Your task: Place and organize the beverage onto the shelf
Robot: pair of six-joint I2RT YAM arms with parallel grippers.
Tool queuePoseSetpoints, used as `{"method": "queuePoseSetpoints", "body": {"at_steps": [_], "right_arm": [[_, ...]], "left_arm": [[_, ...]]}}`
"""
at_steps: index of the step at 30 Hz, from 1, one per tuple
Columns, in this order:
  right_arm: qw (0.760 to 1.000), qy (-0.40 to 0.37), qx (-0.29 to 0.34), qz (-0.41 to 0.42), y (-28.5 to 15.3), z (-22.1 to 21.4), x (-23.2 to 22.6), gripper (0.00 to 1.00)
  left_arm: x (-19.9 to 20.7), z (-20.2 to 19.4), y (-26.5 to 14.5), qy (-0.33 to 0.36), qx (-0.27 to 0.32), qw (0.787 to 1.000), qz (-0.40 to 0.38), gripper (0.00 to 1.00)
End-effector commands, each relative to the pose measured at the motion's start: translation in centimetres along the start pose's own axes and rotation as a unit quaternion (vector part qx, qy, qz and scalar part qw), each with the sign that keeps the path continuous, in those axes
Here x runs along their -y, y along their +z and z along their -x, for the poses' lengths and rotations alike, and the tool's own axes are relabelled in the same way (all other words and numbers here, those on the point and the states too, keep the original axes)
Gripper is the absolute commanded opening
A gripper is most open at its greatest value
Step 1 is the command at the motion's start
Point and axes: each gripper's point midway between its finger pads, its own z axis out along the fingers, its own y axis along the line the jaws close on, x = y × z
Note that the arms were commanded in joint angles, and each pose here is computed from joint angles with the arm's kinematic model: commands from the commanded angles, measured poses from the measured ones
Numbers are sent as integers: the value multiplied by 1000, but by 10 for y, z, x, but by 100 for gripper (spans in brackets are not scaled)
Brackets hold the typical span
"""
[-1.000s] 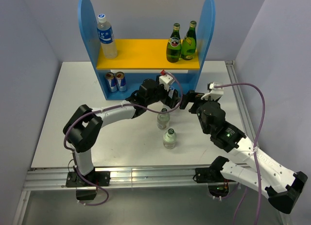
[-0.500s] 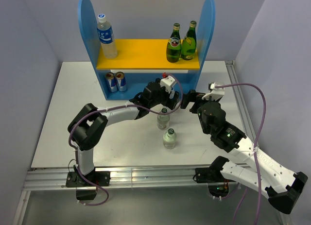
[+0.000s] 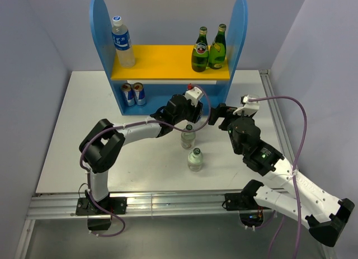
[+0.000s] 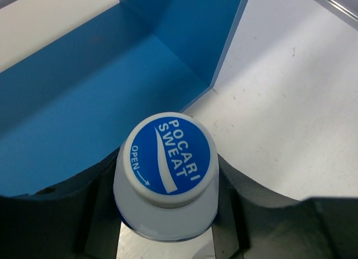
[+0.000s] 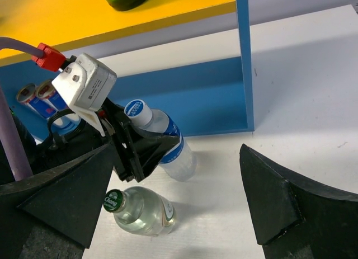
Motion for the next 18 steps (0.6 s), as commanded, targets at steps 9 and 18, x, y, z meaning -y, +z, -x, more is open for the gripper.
{"method": "queuePoseSetpoints", "body": {"at_steps": [9,18], "right_arm": [[999,27,24,18,-4,13,-6,100],[999,33,29,22,-8,19,-6,100]], "left_arm": [[-16,157,-80,13,93,992,89,0],[-40,276,-177,7,169,971,168,0]]}}
